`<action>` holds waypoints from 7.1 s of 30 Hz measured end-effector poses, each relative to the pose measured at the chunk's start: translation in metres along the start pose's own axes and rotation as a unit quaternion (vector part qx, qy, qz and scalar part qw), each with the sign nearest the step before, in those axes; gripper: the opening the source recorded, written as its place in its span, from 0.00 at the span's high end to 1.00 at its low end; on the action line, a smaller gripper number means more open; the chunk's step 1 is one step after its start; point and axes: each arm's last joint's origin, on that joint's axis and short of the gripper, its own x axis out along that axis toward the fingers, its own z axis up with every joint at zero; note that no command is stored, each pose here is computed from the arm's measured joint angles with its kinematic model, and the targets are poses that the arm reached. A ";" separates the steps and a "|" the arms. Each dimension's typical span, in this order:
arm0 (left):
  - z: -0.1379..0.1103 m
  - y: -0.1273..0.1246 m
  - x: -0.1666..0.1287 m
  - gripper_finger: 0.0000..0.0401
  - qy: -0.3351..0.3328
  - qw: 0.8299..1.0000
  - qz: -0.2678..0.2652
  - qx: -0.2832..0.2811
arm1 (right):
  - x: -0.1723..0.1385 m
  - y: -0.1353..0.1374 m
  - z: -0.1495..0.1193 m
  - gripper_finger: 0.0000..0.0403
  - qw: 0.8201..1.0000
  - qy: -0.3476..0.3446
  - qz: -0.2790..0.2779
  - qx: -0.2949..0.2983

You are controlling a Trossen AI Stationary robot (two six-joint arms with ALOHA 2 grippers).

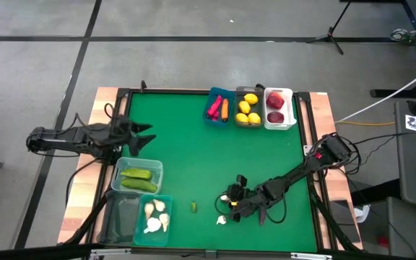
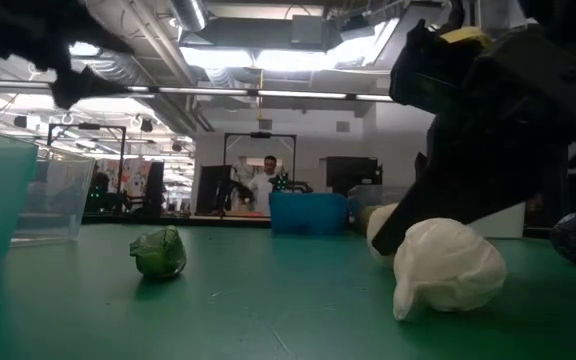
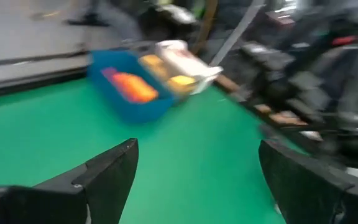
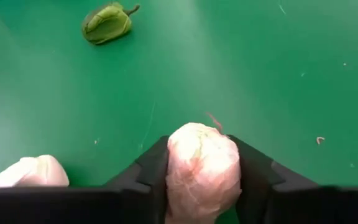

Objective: Sort produce into baskets
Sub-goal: Put the white garlic into the green bin

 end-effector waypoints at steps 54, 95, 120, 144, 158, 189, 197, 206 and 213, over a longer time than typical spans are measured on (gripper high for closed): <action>0.041 -0.056 -0.027 0.18 -0.021 0.905 -0.415 0.089 | 0.097 0.054 0.211 0.64 0.924 -0.238 0.226 -0.196; 0.035 -0.060 -0.019 0.43 -0.004 0.904 -0.409 0.126 | 0.058 0.040 0.175 0.41 0.960 0.107 0.157 -0.207; 0.031 -0.058 -0.018 0.41 0.020 0.908 -0.401 0.122 | -0.001 0.102 0.104 0.41 0.937 0.227 0.063 -0.258; 0.027 -0.056 -0.016 0.41 0.044 0.911 -0.390 0.128 | 0.025 0.085 0.062 0.41 0.933 0.267 0.075 -0.228; 0.027 -0.056 -0.016 0.41 0.042 0.910 -0.391 0.133 | 0.031 0.079 0.051 0.41 0.939 0.259 0.059 -0.220; 0.027 -0.056 -0.016 0.41 0.039 0.911 -0.387 0.137 | 0.045 0.061 0.123 0.76 0.953 0.155 0.057 -0.256; 0.027 -0.055 -0.016 0.41 0.028 0.918 -0.369 0.140 | 0.057 0.054 0.197 0.75 0.959 -0.091 0.135 -0.233; 0.028 -0.055 -0.016 0.41 0.026 0.918 -0.368 0.142 | 0.081 0.064 0.202 0.74 0.912 -0.233 0.216 -0.258; 0.028 -0.054 -0.015 0.41 0.018 0.922 -0.358 0.148 | 0.103 0.065 0.188 0.74 0.906 -0.248 0.242 -0.244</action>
